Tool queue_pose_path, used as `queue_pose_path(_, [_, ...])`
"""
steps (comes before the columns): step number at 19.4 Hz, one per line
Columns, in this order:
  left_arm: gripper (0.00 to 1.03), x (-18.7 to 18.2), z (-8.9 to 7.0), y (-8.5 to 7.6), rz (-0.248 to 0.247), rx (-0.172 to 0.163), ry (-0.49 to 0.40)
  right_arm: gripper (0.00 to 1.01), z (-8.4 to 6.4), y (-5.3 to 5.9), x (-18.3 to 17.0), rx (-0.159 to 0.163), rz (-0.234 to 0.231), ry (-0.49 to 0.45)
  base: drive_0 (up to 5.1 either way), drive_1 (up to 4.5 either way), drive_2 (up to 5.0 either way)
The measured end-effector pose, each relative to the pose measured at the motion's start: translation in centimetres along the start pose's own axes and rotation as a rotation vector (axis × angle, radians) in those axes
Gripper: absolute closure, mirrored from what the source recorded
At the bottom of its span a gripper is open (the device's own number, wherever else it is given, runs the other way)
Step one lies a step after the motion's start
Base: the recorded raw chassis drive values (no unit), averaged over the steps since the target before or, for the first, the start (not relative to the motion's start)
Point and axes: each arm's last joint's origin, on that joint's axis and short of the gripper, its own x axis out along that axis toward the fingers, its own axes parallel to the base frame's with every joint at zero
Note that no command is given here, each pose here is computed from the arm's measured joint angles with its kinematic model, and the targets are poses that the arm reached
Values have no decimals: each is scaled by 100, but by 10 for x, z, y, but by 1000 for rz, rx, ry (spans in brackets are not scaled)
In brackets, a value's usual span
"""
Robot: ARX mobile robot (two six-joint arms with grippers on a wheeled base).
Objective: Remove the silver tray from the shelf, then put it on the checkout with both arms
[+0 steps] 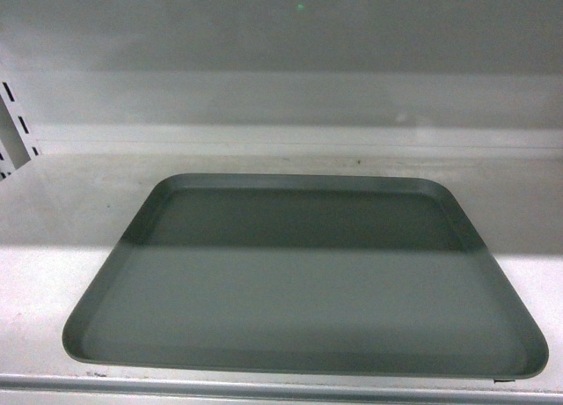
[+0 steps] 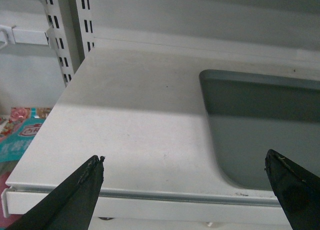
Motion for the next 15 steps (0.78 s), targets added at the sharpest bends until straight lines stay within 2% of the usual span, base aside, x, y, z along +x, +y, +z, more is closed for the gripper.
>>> queue_pose_path(2, [5, 4, 8, 3, 5, -33, -33, 3, 4, 1, 7, 28, 18, -12, 0, 0, 0])
queue_pose_path(3, [5, 10, 13, 4, -1, -44, -42, 3, 8, 3, 13, 29, 41, -21, 0, 0, 0])
queue_pose_path(4, [5, 17, 14, 4, -13, -38, -33, 3, 9, 5, 21, 26, 59, -22, 0, 0, 0])
queue_pose_path(5, [5, 28, 14, 3, -33, -26, -16, 3, 6, 7, 31, 23, 81, -7, 0, 0, 0])
queue_pose_path(8, [5, 53, 8, -7, -85, 27, 19, 3, -5, 12, 54, 7, 106, 25, 0, 0, 0])
queue_pose_path(9, [5, 66, 4, -12, -99, 59, 37, 3, -14, 15, 63, 1, 123, 49, 0, 0, 0])
queue_pose_path(11, [5, 95, 1, -21, -134, 99, 60, 3, -26, 19, 83, -7, 135, 87, 0, 0, 0])
queue_pose_path(13, [5, 121, 0, -28, -147, 123, 76, 3, -34, 26, 102, -12, 156, 115, 0, 0, 0])
queue_pose_path(15, [5, 145, -10, -33, -155, 134, 143, 3, -44, 33, 120, -21, 173, 175, 0, 0, 0])
